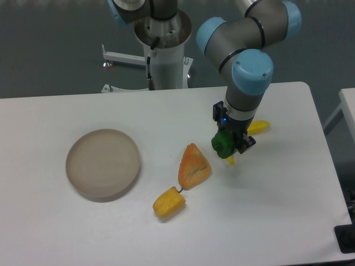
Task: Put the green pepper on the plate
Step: 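Carry the held green pepper with the gripper over the beige plate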
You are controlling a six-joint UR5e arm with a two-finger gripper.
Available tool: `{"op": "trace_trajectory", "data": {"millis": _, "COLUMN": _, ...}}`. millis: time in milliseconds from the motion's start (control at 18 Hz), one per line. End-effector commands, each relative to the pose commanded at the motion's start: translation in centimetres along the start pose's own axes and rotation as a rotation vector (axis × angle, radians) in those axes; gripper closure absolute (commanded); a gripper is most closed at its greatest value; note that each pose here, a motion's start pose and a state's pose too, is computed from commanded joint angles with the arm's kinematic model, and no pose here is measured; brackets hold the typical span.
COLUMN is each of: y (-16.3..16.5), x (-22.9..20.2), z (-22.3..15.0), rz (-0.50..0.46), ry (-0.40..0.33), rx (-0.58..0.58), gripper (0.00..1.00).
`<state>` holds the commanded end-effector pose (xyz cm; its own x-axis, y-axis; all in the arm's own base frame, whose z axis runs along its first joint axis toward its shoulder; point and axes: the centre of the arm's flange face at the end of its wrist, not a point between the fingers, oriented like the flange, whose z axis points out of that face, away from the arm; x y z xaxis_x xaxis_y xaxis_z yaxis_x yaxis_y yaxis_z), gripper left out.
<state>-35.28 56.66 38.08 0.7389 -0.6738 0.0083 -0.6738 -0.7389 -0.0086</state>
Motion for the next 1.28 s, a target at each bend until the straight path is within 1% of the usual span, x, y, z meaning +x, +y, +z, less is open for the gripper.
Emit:
{"op": "trace_trajectory", "data": {"millis": 389, "y": -0.6, "x": 0.0, "z": 0.4, "rz": 0.006, "ry": 0.008, "rx": 0.01, "gripper": 0.66}}
{"op": "trace_trajectory", "data": {"millis": 500, "y": -1.2, "x": 0.4, "z": 0.8, "rz": 0.015, "ry": 0.018, "rx": 0.015, "gripper": 0.67}}
{"op": "trace_trajectory", "data": {"millis": 556, "y": -2.3, "x": 0.9, "z": 0.6, "rz": 0.032, "ry": 0.014, "rx": 0.015, "gripper": 0.67}}
{"op": "trace_trajectory", "data": {"millis": 611, "y": -3.7, "x": 1.5, "z": 0.3, "rz": 0.052, "ry": 0.012, "rx": 0.018, "gripper": 0.67}}
{"op": "trace_trajectory", "data": {"millis": 667, "y": -4.8, "x": 2.0, "z": 0.3, "rz": 0.049, "ry": 0.015, "rx": 0.033, "gripper": 0.67}}
{"op": "trace_trajectory", "data": {"millis": 722, "y": -6.2, "x": 2.5, "z": 0.3, "rz": 0.015, "ry": 0.022, "rx": 0.055, "gripper": 0.67}}
{"op": "trace_trajectory", "data": {"millis": 778, "y": -8.1, "x": 3.2, "z": 0.3, "rz": -0.012, "ry": 0.024, "rx": 0.066, "gripper": 0.67}}
{"op": "trace_trajectory", "data": {"millis": 833, "y": -11.0, "x": 4.4, "z": 0.4, "rz": -0.026, "ry": 0.026, "rx": 0.063, "gripper": 0.67}}
{"op": "trace_trajectory", "data": {"millis": 944, "y": -13.9, "x": 5.9, "z": 0.4, "rz": -0.036, "ry": 0.031, "rx": 0.066, "gripper": 0.67}}
{"op": "trace_trajectory", "data": {"millis": 1000, "y": -16.6, "x": 7.6, "z": 0.7, "rz": -0.035, "ry": 0.042, "rx": 0.063, "gripper": 0.66}}
{"op": "trace_trajectory", "data": {"millis": 1056, "y": -19.9, "x": 9.9, "z": 1.4, "rz": -0.039, "ry": 0.069, "rx": 0.081, "gripper": 0.62}}
{"op": "trace_trajectory", "data": {"millis": 1111, "y": -22.1, "x": 11.5, "z": 2.3, "rz": -0.045, "ry": 0.097, "rx": 0.097, "gripper": 0.62}}
{"op": "trace_trajectory", "data": {"millis": 1167, "y": -23.9, "x": 13.2, "z": 3.3, "rz": -0.05, "ry": 0.121, "rx": 0.093, "gripper": 0.62}}
{"op": "trace_trajectory", "data": {"millis": 1222, "y": -24.9, "x": 14.2, "z": 4.1, "rz": -0.057, "ry": 0.134, "rx": 0.084, "gripper": 0.62}}
{"op": "trace_trajectory", "data": {"millis": 1278, "y": -27.4, "x": 16.2, "z": 5.5, "rz": -0.047, "ry": 0.159, "rx": 0.069, "gripper": 0.61}}
